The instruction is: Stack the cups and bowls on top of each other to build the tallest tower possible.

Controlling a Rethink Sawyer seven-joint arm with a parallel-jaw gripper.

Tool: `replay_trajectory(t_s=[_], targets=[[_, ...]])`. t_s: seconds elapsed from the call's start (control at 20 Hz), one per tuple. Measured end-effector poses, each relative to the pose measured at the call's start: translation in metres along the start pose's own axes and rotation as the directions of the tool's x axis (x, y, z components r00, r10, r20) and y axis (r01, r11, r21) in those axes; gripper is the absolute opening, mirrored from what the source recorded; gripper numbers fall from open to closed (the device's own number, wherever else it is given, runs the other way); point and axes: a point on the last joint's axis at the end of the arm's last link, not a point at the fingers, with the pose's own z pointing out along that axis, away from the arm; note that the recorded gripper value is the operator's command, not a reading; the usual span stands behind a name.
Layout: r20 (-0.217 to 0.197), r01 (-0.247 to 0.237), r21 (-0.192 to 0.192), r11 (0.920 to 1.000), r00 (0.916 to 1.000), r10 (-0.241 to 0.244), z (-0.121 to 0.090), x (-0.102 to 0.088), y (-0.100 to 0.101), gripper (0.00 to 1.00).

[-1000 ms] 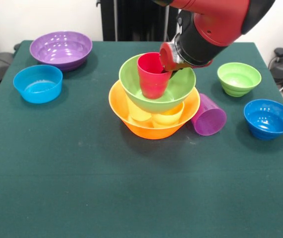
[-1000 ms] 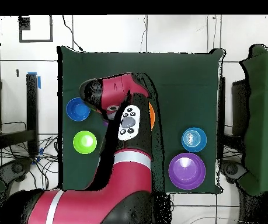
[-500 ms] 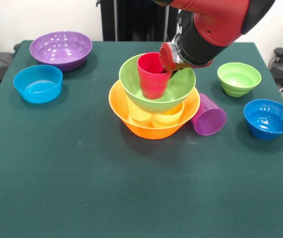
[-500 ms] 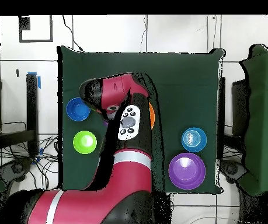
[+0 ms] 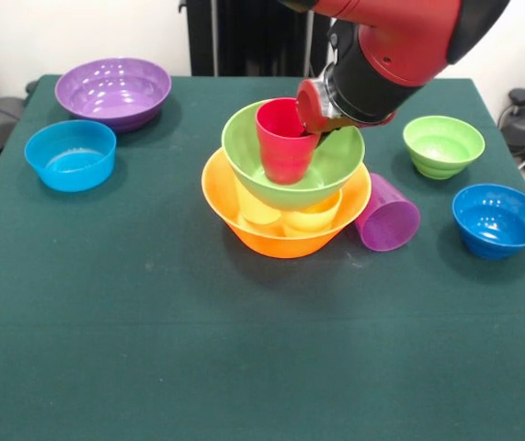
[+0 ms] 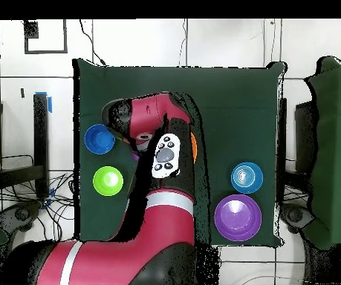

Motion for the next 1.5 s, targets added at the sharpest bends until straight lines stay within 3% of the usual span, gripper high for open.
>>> replay_trajectory(t_s=[0.8,0.85,1.5], targets=[[0.011,-0.008,-0.009,0.9999,0.9999,0.008,-0.0033,-0.0041,-0.0017,0.0],[0.011,-0.008,-0.009,0.9999,0.9999,0.008,-0.0034,-0.0042,-0.0018,1.0],[0.012,-0.011,-0.016,0.9998,0.9999,0.011,-0.0034,-0.005,-0.0012,1.0]])
